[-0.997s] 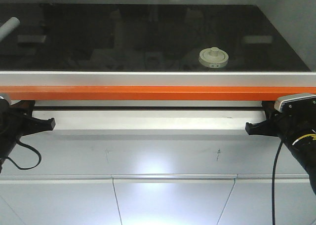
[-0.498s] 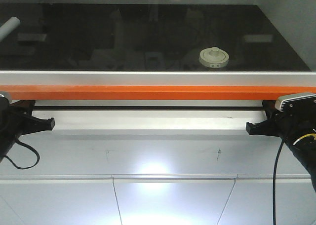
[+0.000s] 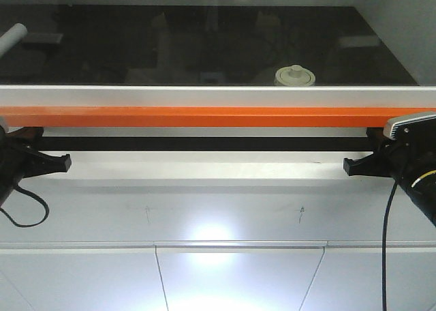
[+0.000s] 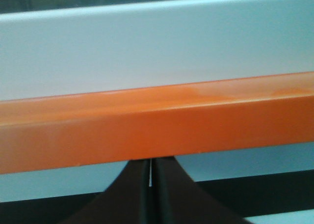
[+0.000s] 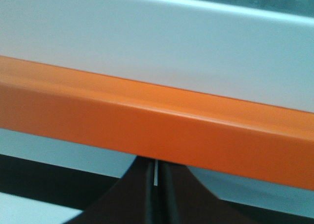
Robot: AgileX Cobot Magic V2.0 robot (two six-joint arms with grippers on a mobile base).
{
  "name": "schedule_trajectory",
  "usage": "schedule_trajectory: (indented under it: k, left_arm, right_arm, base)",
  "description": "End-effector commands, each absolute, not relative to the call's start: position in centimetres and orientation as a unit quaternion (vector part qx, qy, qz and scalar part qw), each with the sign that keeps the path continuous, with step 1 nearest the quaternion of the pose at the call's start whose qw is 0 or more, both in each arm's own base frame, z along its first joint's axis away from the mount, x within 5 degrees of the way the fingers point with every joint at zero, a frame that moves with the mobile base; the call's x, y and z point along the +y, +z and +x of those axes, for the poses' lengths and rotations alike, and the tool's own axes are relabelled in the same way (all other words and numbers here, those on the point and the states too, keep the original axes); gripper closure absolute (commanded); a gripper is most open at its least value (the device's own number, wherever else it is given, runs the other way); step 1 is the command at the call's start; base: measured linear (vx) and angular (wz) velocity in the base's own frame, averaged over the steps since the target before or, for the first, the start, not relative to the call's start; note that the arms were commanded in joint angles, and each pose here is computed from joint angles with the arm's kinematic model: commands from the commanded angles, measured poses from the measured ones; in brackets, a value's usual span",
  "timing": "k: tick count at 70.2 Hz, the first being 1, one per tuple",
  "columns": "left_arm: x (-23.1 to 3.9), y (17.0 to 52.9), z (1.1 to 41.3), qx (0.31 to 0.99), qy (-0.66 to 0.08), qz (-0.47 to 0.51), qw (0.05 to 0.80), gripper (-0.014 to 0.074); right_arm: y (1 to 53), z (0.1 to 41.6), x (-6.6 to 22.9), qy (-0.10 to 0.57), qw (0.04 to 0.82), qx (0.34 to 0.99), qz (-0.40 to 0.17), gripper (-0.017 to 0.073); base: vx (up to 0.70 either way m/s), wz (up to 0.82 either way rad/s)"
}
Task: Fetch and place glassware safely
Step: 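Lift the sash upward with both grippers holding the orange bar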
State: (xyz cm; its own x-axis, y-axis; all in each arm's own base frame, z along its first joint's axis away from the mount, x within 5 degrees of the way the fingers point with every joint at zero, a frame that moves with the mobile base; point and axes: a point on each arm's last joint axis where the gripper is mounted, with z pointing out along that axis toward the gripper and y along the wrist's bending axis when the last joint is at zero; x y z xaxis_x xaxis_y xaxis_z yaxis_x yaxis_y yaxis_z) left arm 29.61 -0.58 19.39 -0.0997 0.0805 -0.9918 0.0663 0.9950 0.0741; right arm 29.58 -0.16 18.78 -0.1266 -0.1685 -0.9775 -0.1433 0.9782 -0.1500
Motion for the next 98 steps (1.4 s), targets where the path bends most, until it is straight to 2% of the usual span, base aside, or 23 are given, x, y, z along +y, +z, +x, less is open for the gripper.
schedule_trajectory:
  k: [1,28,52,76,98]
  left_arm:
    - [-0.7,24.2,29.6,0.643,0.004,0.05,0.764,0.0601]
    - [-0.7,27.0,29.0,0.634,0.008,0.05,0.772,0.0601]
    - [-0.7,32.8,29.4,0.599,0.016,0.051,0.799,0.0601]
    - [-0.6,37.7,27.5,0.564,0.023,0.049,0.824,0.0601]
    - [-0.6,39.1,25.9,0.553,0.025,0.048,0.831,0.0601]
  right_arm:
    - [24.0,29.9,-0.2,-0.017,0.759,0.644,-0.1,0.056]
    - [26.3,29.6,-0.2,-0.018,0.774,0.625,-0.096,0.056]
    - [30.5,30.1,-0.1,-0.021,0.798,0.593,-0.101,0.056]
    - [35.1,28.8,-0.2,-0.028,0.818,0.566,-0.096,0.056]
    - [36.6,27.2,-0.1,-0.029,0.82,0.565,-0.092,0.056]
  base:
    - [0.0,0.0]
    - [0.0,0.0]
    - [0.0,0.0]
    - [0.0,-0.01]
    - [0.0,0.0]
